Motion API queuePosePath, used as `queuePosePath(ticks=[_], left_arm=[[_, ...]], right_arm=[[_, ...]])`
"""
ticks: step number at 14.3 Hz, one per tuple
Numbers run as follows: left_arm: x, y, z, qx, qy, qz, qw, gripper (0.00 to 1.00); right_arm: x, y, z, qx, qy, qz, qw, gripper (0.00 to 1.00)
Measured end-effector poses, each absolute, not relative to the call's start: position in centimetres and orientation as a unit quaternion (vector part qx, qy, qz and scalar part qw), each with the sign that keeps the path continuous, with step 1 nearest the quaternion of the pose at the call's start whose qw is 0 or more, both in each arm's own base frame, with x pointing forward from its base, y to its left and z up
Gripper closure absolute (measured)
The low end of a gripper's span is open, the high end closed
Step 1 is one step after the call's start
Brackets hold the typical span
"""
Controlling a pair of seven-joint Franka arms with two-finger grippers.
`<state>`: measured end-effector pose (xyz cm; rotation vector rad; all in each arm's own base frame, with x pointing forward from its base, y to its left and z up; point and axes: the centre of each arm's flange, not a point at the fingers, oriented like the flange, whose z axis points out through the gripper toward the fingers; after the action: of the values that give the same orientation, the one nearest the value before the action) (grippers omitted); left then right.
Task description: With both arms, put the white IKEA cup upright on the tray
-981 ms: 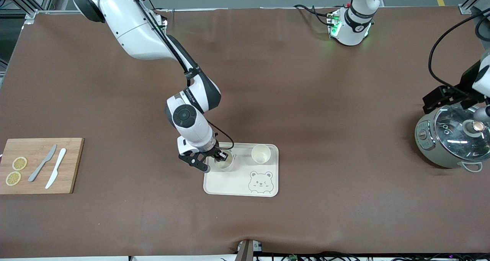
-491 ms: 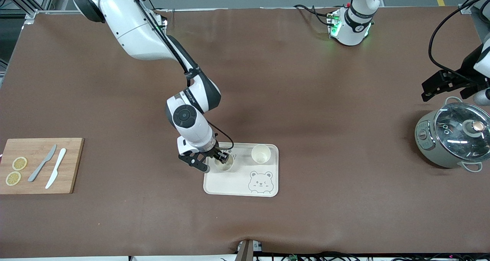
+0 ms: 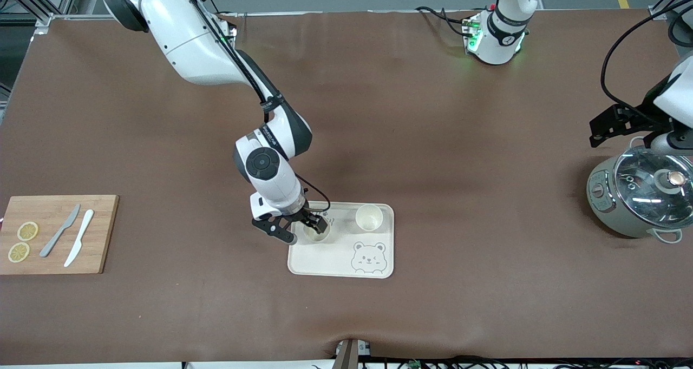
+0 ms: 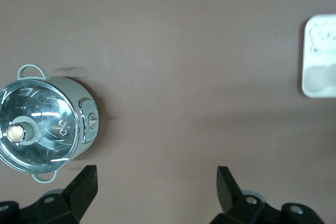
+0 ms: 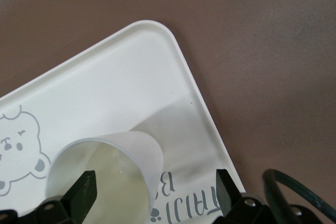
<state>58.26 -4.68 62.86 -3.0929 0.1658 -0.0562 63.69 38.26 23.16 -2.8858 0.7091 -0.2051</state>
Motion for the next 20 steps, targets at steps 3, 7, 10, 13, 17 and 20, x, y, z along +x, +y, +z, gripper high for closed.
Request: queuePosePath(ticks=[3,7,10,13,17,20], left_arm=[[57.4,-4.2,62.3,-0.997,0.072,0.005,0.022,0.0],[56.8,-4.1,62.5,-0.997,0.073,0.014,0.02,0.0],[56.8,-4.1,62.4,-0.997,0.071,0.015,0.017,0.0],[56.8,-3.7,62.5,-0.997,0.077,0.016,0.011,0.0],[56.8,-3.6,62.8,-0.995,0.097,0.012,0.008,0.0],[56.6,-4.0,63.4,-0.994,0.105,0.006,0.006,0.0]], right_arm=[[63.8,38.3,25.3,-0.967,0.237,-0.057,0.068,0.0],[63.1,37.4,34.0,-0.974,0.222,-0.038,0.041,0.0],[62.5,34.7,39.9,-0.979,0.203,-0.023,0.02,0.0],[62.5,30.2,44.0,-0.985,0.174,-0.002,-0.002,0.0],[62.1,21.9,50.0,-0.99,0.136,0.043,0.001,0.0],[61.4,15.3,53.9,-0.993,0.099,0.06,0.009,0.0]])
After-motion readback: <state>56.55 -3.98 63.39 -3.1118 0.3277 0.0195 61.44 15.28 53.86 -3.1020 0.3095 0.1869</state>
